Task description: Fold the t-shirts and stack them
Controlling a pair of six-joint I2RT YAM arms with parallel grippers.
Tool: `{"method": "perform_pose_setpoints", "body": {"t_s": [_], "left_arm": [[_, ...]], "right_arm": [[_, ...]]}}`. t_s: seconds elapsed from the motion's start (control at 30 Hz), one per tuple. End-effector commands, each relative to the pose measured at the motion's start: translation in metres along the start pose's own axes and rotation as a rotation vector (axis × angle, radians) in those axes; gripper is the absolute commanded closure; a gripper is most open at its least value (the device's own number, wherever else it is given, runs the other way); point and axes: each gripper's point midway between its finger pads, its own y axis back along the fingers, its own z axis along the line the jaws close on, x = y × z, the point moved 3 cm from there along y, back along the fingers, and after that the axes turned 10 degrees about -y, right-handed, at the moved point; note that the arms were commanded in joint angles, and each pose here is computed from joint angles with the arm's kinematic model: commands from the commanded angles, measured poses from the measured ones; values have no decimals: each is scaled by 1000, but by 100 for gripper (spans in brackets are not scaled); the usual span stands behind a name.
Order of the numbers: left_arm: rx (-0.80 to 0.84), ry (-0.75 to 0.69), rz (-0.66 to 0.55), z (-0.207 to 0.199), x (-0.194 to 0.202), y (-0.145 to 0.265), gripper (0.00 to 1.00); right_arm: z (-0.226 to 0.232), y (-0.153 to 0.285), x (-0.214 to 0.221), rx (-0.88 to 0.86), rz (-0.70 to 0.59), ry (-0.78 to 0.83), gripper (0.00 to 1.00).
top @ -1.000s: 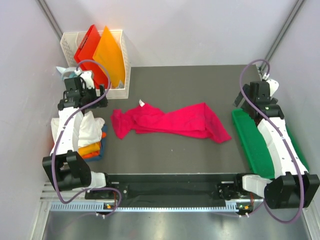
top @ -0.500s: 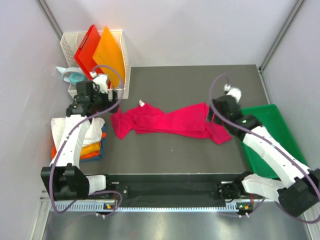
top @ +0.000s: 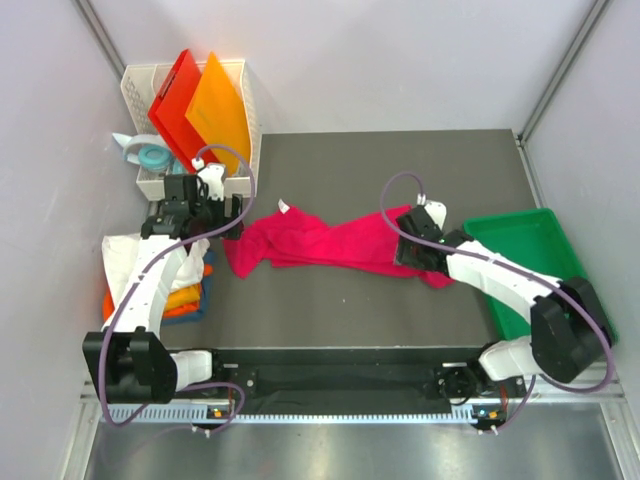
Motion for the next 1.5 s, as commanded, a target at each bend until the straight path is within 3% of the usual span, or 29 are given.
{"method": "perform_pose_setpoints", "body": {"t_s": [0.0, 0.6, 1.27, 1.3, 1.37, 1.4, 1.43, 1.47], "left_arm": [[-19, 0, 0, 2, 5, 1, 10], [-31, 13, 56, 3, 20, -5, 10], [-25, 35, 91, 1, 29, -13, 10], [-26, 36, 92, 2, 29, -14, 10], [-26, 36, 94, 2, 30, -14, 10], [-26, 35, 95, 1, 30, -14, 10], [-26, 37, 95, 1, 31, -14, 11], [-24, 36, 96, 1, 32, -14, 10]], "right_arm": [[32, -4, -17, -80, -42, -39, 46], [45, -39, -27, -11, -31, -7, 46], [13, -43, -11, 75, -6, -45, 50], [13, -45, -9, 75, 0, -40, 52], [13, -48, -5, 80, 11, -36, 70], [13, -48, -4, 80, 18, -36, 80], [13, -48, -6, 80, 15, -38, 100], [14, -48, -6, 81, 12, -40, 100]]}}
